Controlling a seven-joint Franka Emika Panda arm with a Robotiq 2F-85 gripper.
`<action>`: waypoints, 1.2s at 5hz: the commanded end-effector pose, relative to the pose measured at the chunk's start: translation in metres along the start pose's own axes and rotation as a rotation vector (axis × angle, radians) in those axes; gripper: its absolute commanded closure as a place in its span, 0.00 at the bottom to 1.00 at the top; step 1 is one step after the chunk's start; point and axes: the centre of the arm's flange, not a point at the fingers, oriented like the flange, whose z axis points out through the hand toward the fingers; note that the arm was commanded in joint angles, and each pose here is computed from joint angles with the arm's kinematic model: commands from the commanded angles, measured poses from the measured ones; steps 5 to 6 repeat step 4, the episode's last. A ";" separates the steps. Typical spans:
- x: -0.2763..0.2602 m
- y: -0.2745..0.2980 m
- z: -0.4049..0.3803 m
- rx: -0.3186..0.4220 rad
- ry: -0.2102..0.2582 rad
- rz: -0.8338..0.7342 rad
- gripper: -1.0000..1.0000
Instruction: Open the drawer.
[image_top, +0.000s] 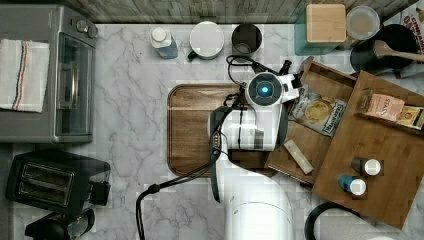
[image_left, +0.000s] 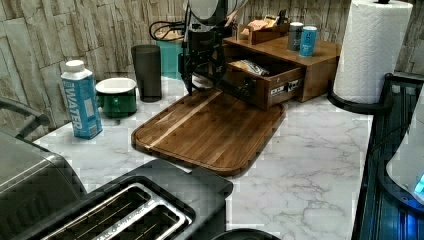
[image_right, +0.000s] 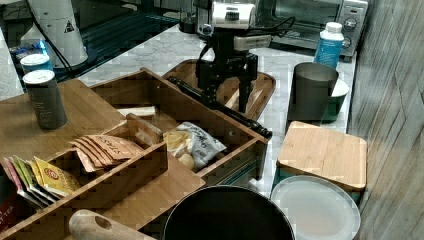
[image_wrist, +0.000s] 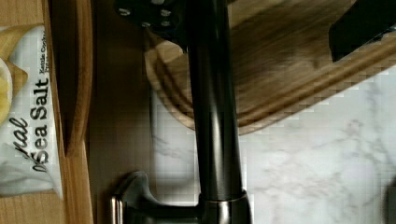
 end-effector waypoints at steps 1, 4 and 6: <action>0.011 -0.168 -0.079 0.215 0.145 0.001 0.00; -0.012 -0.191 -0.099 0.231 0.179 -0.048 0.00; -0.012 -0.191 -0.099 0.231 0.179 -0.048 0.00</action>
